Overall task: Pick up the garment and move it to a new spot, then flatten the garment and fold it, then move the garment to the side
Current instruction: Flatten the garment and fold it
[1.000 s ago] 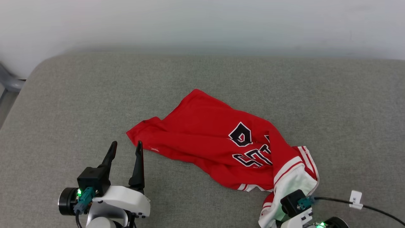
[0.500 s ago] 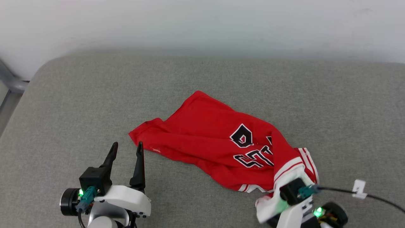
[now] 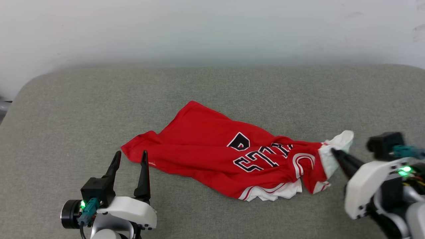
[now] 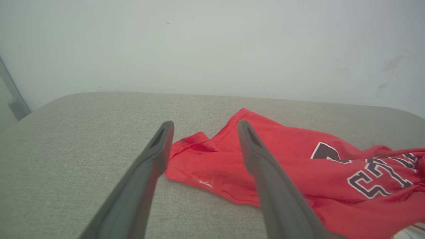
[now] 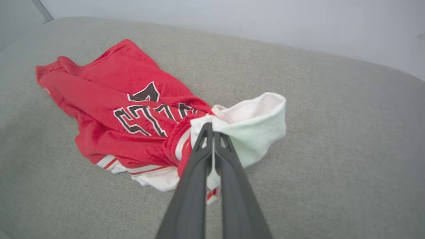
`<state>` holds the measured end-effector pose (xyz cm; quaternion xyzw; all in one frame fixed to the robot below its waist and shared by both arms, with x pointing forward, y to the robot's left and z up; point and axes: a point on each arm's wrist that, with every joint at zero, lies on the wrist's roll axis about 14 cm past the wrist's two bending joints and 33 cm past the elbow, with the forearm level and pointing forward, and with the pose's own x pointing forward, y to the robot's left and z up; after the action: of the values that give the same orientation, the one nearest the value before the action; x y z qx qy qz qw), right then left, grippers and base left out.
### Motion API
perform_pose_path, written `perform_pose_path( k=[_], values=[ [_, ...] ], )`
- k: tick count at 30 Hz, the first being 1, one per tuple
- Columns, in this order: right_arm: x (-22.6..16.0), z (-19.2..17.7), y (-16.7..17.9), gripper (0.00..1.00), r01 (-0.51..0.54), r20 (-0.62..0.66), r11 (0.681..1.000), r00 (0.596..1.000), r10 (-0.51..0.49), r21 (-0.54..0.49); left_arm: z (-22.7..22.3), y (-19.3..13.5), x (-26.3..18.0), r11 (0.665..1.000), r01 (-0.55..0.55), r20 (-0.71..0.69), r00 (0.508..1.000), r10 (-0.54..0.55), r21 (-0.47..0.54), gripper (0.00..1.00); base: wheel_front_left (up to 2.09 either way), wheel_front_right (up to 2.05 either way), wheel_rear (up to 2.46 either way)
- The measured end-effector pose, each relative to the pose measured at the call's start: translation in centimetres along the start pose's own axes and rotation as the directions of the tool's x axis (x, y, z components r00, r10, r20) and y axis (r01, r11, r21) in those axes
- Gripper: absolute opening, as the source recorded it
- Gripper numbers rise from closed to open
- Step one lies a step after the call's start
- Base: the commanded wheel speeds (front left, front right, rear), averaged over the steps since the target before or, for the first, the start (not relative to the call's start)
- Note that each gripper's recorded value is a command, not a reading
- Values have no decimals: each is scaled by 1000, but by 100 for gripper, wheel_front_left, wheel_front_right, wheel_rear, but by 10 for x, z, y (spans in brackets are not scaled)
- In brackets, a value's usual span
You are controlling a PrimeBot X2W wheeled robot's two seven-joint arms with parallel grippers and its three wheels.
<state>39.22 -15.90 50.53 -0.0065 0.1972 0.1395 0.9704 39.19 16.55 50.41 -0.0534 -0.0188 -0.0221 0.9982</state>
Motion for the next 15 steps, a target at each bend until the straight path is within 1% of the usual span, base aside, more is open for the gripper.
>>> perform_pose_path(
  k=[3,7,11,13,15],
  values=[
    [-2,-3,-41,0,112,-4,992,994,-112,50,-5,-3,3,1000,8,-12,1000,-8,-7,100,0,0,0],
    [1,-4,-86,0,228,1,969,973,-229,96,-7,-5,14,1000,19,-11,1000,-19,-9,100,0,0,0],
    [6,-16,-120,0,312,-15,934,949,-314,172,-15,-4,23,1000,19,-27,999,-20,-10,100,0,0,0],
    [9,-26,-136,0,355,-30,916,934,-356,188,-19,-3,28,1000,18,-34,999,-19,-5,100,0,0,0],
    [14,-39,-147,0,382,-49,893,923,-382,237,-23,-2,33,1000,17,-41,999,-17,-6,100,0,0,0]
  ],
)
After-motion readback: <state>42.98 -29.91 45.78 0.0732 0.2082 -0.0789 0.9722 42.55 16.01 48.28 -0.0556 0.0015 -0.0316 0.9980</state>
